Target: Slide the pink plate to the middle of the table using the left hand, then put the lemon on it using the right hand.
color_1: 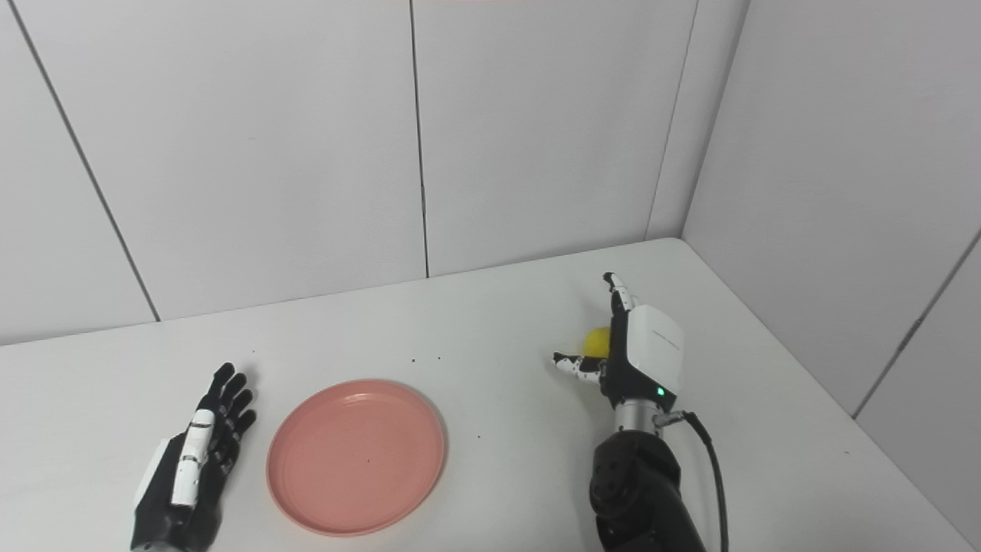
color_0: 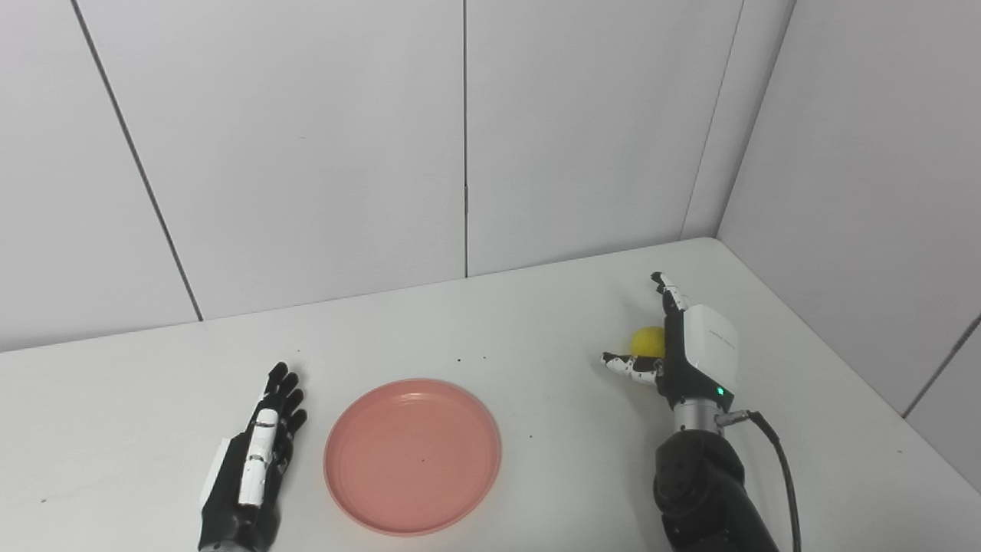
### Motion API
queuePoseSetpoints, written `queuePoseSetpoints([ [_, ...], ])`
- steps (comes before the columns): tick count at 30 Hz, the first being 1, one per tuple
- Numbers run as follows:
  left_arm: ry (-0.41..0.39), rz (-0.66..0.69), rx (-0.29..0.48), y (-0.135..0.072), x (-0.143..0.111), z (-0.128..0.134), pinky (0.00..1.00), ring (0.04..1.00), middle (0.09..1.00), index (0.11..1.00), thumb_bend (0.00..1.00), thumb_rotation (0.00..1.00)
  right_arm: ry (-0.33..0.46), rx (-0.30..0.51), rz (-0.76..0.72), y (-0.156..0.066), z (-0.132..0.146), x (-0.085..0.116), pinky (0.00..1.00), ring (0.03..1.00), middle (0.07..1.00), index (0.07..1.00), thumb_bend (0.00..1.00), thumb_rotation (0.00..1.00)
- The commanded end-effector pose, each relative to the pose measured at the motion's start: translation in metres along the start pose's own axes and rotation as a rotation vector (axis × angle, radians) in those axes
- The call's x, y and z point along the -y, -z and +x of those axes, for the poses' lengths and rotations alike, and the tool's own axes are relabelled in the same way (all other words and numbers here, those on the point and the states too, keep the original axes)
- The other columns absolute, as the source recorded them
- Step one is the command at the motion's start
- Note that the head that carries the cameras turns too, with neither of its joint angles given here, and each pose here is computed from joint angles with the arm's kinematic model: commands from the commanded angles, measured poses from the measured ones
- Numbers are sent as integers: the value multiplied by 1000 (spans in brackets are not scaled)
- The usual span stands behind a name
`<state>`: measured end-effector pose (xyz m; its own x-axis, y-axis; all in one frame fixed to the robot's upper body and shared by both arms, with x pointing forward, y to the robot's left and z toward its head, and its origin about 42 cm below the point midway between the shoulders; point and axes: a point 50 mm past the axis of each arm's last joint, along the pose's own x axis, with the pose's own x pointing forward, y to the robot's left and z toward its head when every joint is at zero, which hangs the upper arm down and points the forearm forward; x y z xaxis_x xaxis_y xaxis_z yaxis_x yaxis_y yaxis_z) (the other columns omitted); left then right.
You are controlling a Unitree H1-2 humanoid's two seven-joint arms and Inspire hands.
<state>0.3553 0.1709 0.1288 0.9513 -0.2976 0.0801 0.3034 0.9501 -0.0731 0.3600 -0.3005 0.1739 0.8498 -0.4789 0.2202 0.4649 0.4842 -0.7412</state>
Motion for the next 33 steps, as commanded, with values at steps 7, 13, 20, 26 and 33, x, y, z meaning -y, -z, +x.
queuePoseSetpoints([
  [7,3,2,22,-9,-2,0,1000,1000,1000,1000,346,1000,13,-11,7,-4,17,13,763,822,841,847,795,107],
  [13,3,-1,27,-12,-2,1,1000,1000,1000,1000,360,1000,11,-39,15,-3,20,16,649,748,814,838,744,11],
  [20,3,10,23,-15,0,0,1000,1000,1000,1000,363,1000,10,-67,46,0,19,21,230,454,747,804,530,0],
  [26,8,-12,23,-15,1,-1,1000,1000,1000,1000,381,1000,14,-68,68,2,13,24,166,445,612,703,508,0],
  [33,7,-21,25,-16,2,-1,1000,1000,1000,1000,409,1000,63,-32,86,4,6,22,140,443,551,596,502,0],
])
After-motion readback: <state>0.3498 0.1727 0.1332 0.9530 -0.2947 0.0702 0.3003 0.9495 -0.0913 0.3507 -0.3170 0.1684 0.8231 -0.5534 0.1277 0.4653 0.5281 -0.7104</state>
